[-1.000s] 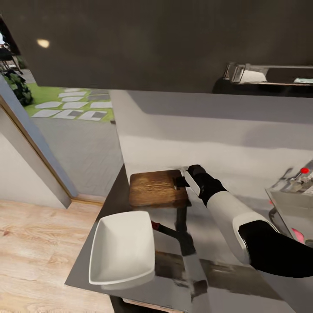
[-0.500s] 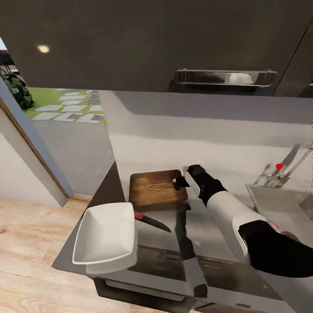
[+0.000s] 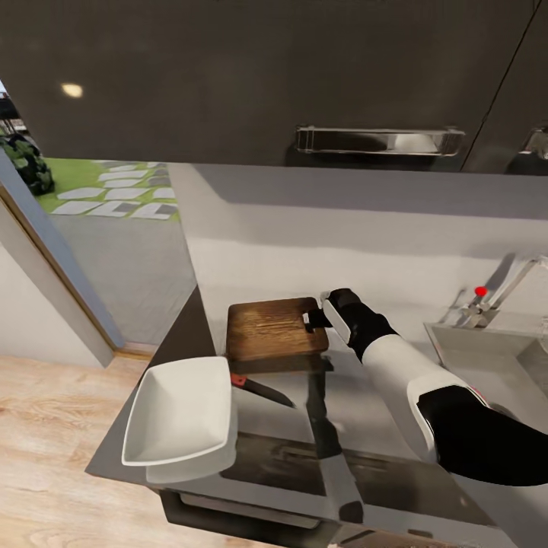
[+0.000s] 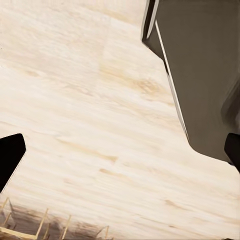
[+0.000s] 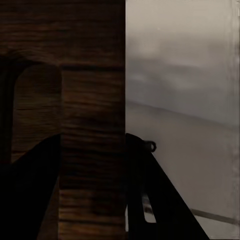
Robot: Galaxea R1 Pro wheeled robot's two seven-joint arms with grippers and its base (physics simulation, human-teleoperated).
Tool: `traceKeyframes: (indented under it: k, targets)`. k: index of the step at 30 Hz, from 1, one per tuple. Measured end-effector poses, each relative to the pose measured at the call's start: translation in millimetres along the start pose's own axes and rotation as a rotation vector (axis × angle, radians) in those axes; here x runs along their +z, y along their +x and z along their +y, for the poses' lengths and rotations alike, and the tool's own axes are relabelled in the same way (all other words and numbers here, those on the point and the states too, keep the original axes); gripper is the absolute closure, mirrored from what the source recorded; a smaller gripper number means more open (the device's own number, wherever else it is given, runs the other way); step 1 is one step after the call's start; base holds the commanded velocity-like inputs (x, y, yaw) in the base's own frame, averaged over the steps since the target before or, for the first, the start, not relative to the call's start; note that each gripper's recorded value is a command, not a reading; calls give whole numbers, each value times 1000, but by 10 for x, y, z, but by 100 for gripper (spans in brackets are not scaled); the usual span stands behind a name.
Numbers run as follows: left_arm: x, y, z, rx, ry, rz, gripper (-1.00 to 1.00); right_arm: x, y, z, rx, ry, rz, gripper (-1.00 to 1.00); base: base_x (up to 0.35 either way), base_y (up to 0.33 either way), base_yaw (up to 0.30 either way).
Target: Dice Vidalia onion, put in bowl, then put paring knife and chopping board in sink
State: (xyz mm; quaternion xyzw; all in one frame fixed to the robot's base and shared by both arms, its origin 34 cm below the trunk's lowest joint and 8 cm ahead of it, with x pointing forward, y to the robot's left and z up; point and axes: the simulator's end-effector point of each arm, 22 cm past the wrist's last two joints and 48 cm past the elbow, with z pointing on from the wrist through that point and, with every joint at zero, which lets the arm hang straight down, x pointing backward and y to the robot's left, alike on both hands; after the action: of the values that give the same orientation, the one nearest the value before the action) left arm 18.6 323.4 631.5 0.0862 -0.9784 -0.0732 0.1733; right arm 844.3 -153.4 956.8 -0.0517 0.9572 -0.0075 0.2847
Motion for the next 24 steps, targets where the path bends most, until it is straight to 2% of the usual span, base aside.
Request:
traceKeyframes:
  k: [6,11,24]
  targets:
    - [-3,-26,-8,-1,2,-7,-100,-39,-28,-1,0,0,-6,100,0,-21,-225]
    - [-6,-49,-15,-1,3,-13,-100,-70,-52,-10,0,2,-12,100,-59,-223,-232]
    - [-14,-102,-25,-3,6,-27,-100,-148,-110,-16,-3,5,-25,100,-215,-236,-181]
